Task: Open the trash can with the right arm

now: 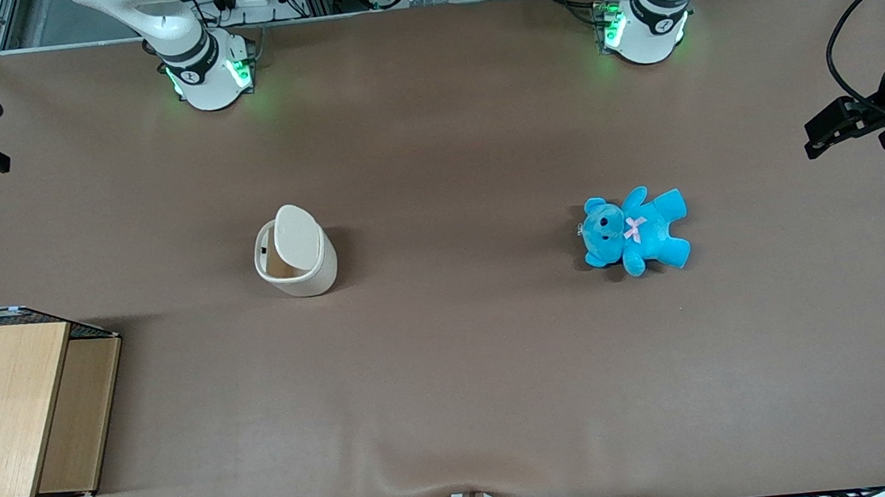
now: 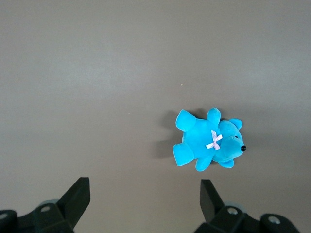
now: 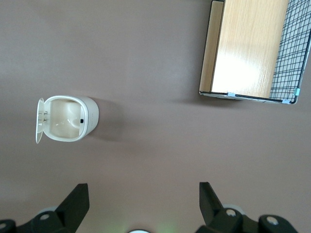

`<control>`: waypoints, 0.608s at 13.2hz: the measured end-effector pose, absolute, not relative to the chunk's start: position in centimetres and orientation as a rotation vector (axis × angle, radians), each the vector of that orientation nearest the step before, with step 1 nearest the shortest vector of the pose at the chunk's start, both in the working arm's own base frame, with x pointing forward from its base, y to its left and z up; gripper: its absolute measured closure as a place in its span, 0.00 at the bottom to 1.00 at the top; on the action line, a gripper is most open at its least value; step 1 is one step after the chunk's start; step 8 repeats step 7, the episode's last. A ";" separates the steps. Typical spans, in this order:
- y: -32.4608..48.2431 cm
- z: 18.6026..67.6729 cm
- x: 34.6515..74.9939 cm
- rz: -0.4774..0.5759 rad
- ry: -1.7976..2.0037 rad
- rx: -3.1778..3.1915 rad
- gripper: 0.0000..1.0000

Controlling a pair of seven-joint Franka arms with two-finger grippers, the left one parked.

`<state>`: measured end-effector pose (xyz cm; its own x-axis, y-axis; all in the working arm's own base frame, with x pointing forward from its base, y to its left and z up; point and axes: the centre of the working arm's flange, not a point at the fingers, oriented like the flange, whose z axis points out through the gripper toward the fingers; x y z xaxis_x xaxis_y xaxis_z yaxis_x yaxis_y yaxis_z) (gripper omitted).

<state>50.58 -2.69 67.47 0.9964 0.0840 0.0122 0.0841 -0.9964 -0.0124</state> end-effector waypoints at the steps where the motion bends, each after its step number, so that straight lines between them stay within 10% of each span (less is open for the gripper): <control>1: -2.7 66.7 49.9 -0.028 -0.131 -3.124 0.00; 8: -2.5 66.0 48.6 -0.029 -0.132 -3.120 0.00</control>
